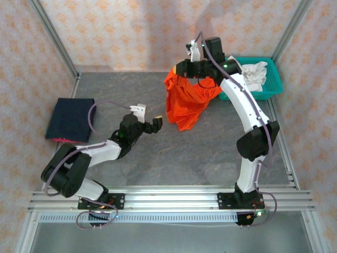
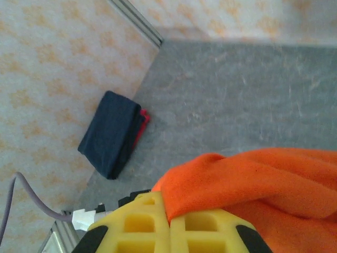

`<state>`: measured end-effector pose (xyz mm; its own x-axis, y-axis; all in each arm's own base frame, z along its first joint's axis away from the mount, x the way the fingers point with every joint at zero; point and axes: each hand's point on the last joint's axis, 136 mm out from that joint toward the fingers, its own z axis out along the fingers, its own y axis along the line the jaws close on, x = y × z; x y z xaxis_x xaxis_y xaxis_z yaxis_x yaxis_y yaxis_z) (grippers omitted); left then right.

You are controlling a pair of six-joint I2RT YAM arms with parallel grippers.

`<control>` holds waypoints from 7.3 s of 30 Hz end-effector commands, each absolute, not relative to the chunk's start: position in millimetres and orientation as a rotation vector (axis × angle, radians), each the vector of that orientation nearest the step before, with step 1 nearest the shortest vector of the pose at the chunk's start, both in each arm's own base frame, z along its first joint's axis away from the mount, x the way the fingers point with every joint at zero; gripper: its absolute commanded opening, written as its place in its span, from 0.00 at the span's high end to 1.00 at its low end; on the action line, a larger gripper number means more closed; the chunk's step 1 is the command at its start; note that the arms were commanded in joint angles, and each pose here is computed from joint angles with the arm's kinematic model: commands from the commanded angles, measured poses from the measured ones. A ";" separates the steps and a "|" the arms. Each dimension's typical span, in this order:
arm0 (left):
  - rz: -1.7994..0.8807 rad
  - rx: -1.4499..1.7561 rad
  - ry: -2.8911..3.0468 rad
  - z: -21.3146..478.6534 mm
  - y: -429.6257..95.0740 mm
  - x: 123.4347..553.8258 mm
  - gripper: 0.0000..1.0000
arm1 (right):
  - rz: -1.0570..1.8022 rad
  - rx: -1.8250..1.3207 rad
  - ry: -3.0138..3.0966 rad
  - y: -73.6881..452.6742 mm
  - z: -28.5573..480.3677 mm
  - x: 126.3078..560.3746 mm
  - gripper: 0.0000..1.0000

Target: Fold and stack the t-shirts

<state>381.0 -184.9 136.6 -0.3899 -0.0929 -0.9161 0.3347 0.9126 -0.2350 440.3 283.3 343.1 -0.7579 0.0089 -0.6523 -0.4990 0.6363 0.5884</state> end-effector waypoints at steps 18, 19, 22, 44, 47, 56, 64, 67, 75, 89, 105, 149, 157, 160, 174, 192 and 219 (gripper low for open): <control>-0.634 -0.137 1.927 143.8 -169.8 362.9 0.00 | 0.644 -0.033 2.208 189.1 292.2 440.6 0.05; -0.638 -0.218 1.952 140.6 -166.4 362.8 0.00 | 0.634 0.014 2.220 178.8 284.0 441.5 0.05; -0.616 -0.526 2.053 124.0 -154.5 362.6 0.00 | 0.578 0.165 2.249 146.1 260.0 444.6 0.06; -0.811 -1.111 2.224 43.2 -239.2 422.9 0.35 | 0.553 0.617 2.256 57.5 170.9 477.7 0.10; -0.782 -1.131 2.250 27.7 -236.1 423.5 0.71 | 0.554 0.606 2.264 59.2 162.0 492.1 0.11; -0.722 -1.106 2.276 27.8 -224.4 418.7 1.00 | 0.603 0.631 2.285 68.8 135.6 534.8 0.37; -0.707 -1.064 2.246 53.7 -211.4 419.4 1.00 | 0.687 0.581 2.301 90.2 149.8 538.7 1.00; -0.676 -1.031 2.223 71.1 -200.0 420.5 1.00 | 0.702 0.518 2.276 101.7 173.1 525.2 1.00; -0.578 -0.934 2.145 132.9 -160.7 424.6 1.00 | 0.728 0.328 2.167 132.5 243.6 484.7 1.00; -0.523 -0.928 2.062 210.8 -62.8 414.7 1.00 | 0.738 0.178 2.027 148.7 315.8 402.5 1.00; -0.324 -0.715 1.804 367.6 -14.4 365.5 1.00 | 0.728 -0.071 1.685 151.1 426.4 345.6 1.00; -0.232 -0.979 2.127 166.0 24.7 314.5 0.01 | 0.859 0.026 2.226 180.7 190.7 370.4 0.11; -0.094 -1.051 2.132 142.0 41.9 309.7 0.00 | 0.615 0.384 2.442 143.1 125.0 379.7 0.18; -0.042 -1.057 2.163 134.6 46.2 315.1 0.00 | 0.592 0.413 2.543 148.2 99.2 369.5 0.26; -0.081 -1.045 2.231 106.5 37.0 351.7 0.00 | 0.655 0.450 2.718 185.3 34.4 357.8 0.62; -0.050 -1.080 2.282 100.1 37.5 335.3 0.00 | 0.483 0.736 2.654 91.0 17.1 434.2 0.77; -0.067 -1.446 2.458 13.9 -17.0 263.7 0.37 | 0.679 0.672 2.401 93.4 111.0 383.2 0.33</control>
